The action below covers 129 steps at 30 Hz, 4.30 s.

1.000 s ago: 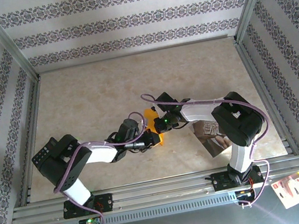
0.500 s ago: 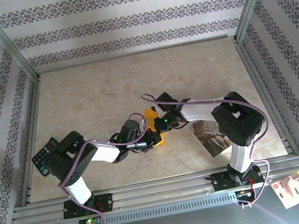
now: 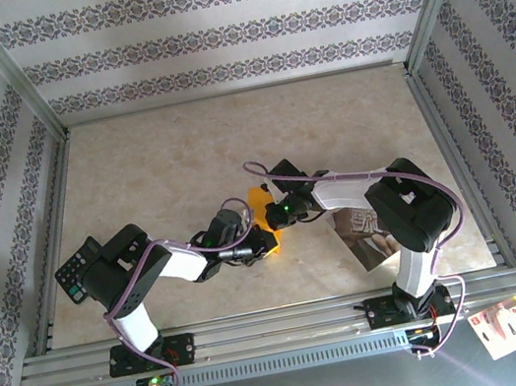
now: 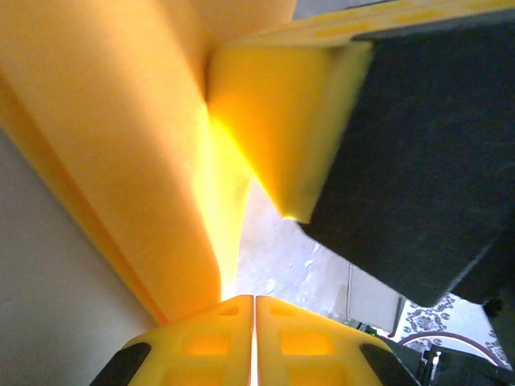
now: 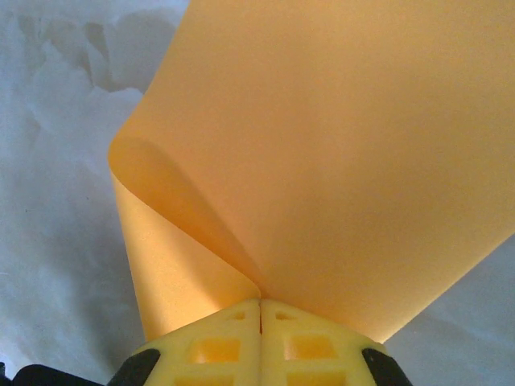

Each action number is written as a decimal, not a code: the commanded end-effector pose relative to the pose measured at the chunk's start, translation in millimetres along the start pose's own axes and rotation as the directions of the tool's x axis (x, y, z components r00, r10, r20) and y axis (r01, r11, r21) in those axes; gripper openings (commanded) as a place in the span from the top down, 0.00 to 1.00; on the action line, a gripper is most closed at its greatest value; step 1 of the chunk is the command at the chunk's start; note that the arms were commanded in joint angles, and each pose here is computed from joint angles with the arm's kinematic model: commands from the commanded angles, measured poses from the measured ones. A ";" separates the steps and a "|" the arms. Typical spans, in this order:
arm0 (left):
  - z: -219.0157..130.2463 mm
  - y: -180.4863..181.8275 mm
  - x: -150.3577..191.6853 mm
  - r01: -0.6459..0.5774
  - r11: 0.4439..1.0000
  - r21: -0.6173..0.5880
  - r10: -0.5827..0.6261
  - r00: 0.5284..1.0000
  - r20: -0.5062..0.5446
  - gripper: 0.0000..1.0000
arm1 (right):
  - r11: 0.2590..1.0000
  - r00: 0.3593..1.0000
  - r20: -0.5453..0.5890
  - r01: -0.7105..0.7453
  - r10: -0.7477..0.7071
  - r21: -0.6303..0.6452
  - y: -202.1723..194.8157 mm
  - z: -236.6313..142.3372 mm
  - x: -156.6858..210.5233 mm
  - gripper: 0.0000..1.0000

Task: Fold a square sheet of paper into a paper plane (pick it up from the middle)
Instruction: Third fold the triangle at the center of the table.

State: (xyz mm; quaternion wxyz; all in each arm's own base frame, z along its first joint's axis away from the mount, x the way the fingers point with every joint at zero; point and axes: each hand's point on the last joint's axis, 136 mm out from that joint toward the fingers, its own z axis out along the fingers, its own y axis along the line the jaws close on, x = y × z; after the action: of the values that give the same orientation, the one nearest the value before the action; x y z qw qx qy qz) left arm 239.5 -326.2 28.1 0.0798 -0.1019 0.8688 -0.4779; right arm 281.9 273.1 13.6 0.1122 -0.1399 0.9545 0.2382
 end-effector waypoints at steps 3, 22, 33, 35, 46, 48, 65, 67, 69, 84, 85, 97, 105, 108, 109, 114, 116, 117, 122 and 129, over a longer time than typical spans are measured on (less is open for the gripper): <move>-1.1 19.9 7.1 0.041 0.997 -0.064 -0.042 0.999 -0.016 0.92 | 0.994 0.988 -0.149 -0.038 0.053 0.100 -32.2 17.7 48.1 0.99; -12.3 58.1 24.3 0.050 0.971 -0.234 -0.070 0.995 -0.078 0.93 | 0.993 0.985 -0.164 -0.034 0.052 0.112 -34.1 19.5 48.8 0.99; -12.9 49.3 26.0 -0.011 0.954 -0.298 -0.025 0.993 -0.119 0.94 | 0.993 0.985 -0.165 -0.037 0.055 0.113 -34.9 19.8 49.1 0.99; -12.8 37.3 22.0 -0.018 0.967 -0.254 -0.008 0.995 -0.104 0.93 | 0.993 0.985 -0.164 -0.037 0.056 0.114 -35.5 19.5 49.2 0.99; -18.7 -22.2 -2.8 -0.028 0.999 0.017 0.029 0.999 -0.020 0.89 | 0.993 0.985 -0.163 -0.034 0.053 0.112 -36.2 18.9 49.7 0.99; -18.6 -21.5 -8.8 -0.014 1.000 0.021 0.014 1.000 -0.004 0.91 | 0.993 0.985 -0.164 -0.039 0.057 0.112 -36.8 19.1 49.7 0.99; -7.2 31.0 -6.7 0.065 0.985 -0.158 -0.069 0.997 -0.020 0.95 | 0.993 0.984 -0.168 -0.041 0.060 0.113 -38.2 20.4 52.0 0.99; -9.1 22.4 -8.4 0.055 0.990 -0.131 -0.058 0.998 -0.020 0.94 | 0.993 0.983 -0.170 -0.042 0.062 0.114 -38.6 20.6 52.5 0.99; -12.6 10.8 -12.9 0.045 0.994 -0.097 -0.046 0.999 -0.006 0.94 | 0.993 0.984 -0.167 -0.043 0.061 0.112 -38.3 20.0 51.5 0.99; -8.5 28.9 -23.3 0.071 0.987 -0.143 -0.071 0.997 0.002 0.92 | 0.993 0.983 -0.171 -0.045 0.063 0.111 -38.5 20.9 52.4 0.99; -10.1 34.2 -21.5 0.076 0.983 -0.165 -0.077 0.997 0.002 0.92 | 0.993 0.983 -0.171 -0.043 0.062 0.110 -38.2 21.1 52.2 0.99; -28.3 3.3 -43.3 0.056 0.996 -0.064 -0.053 0.998 0.046 0.87 | 0.993 0.983 -0.175 -0.044 0.063 0.112 -40.1 22.2 52.8 0.99; -36.9 -0.7 -68.8 0.060 0.997 -0.046 -0.057 0.996 0.072 0.87 | 0.993 0.982 -0.174 -0.048 0.066 0.107 -39.5 23.3 52.8 0.99; -32.8 -4.9 -71.1 0.051 0.998 -0.042 -0.049 0.997 0.058 0.86 | 0.993 0.983 -0.174 -0.048 0.066 0.107 -39.4 23.5 52.8 0.99; -31.8 -4.8 -71.4 0.052 0.998 -0.041 -0.050 0.997 0.054 0.86 | 0.993 0.982 -0.175 -0.047 0.066 0.109 -39.8 23.3 53.1 0.99; -25.7 -3.0 -71.4 0.043 0.998 -0.056 -0.042 0.999 0.024 0.86 | 0.993 0.982 -0.174 -0.049 0.067 0.109 -40.1 23.8 52.3 0.99; -23.0 3.7 -71.1 0.055 0.996 -0.077 -0.053 0.998 0.020 0.86 | 0.993 0.982 -0.174 -0.050 0.069 0.109 -40.8 24.1 52.3 0.99; -22.3 8.6 -72.0 0.068 0.994 -0.091 -0.066 0.998 0.024 0.86 | 0.993 0.982 -0.175 -0.051 0.070 0.110 -41.2 24.3 52.8 0.99; -20.6 30.5 -71.8 0.086 0.984 -0.156 -0.083 0.996 0.031 0.87 | 0.993 0.981 -0.178 -0.051 0.070 0.110 -41.8 24.8 53.8 0.99; -23.0 59.9 -60.4 0.091 0.965 -0.247 -0.091 0.996 0.012 0.87 | 0.993 0.981 -0.179 -0.050 0.069 0.107 -42.1 25.1 52.4 0.99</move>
State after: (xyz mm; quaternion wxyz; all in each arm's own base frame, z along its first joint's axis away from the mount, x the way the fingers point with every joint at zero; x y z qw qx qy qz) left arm 303.0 -281.1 24.4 0.0715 -0.1383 0.8922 -0.4239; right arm 283.5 276.2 12.5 0.1044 -0.1387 0.9500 0.2595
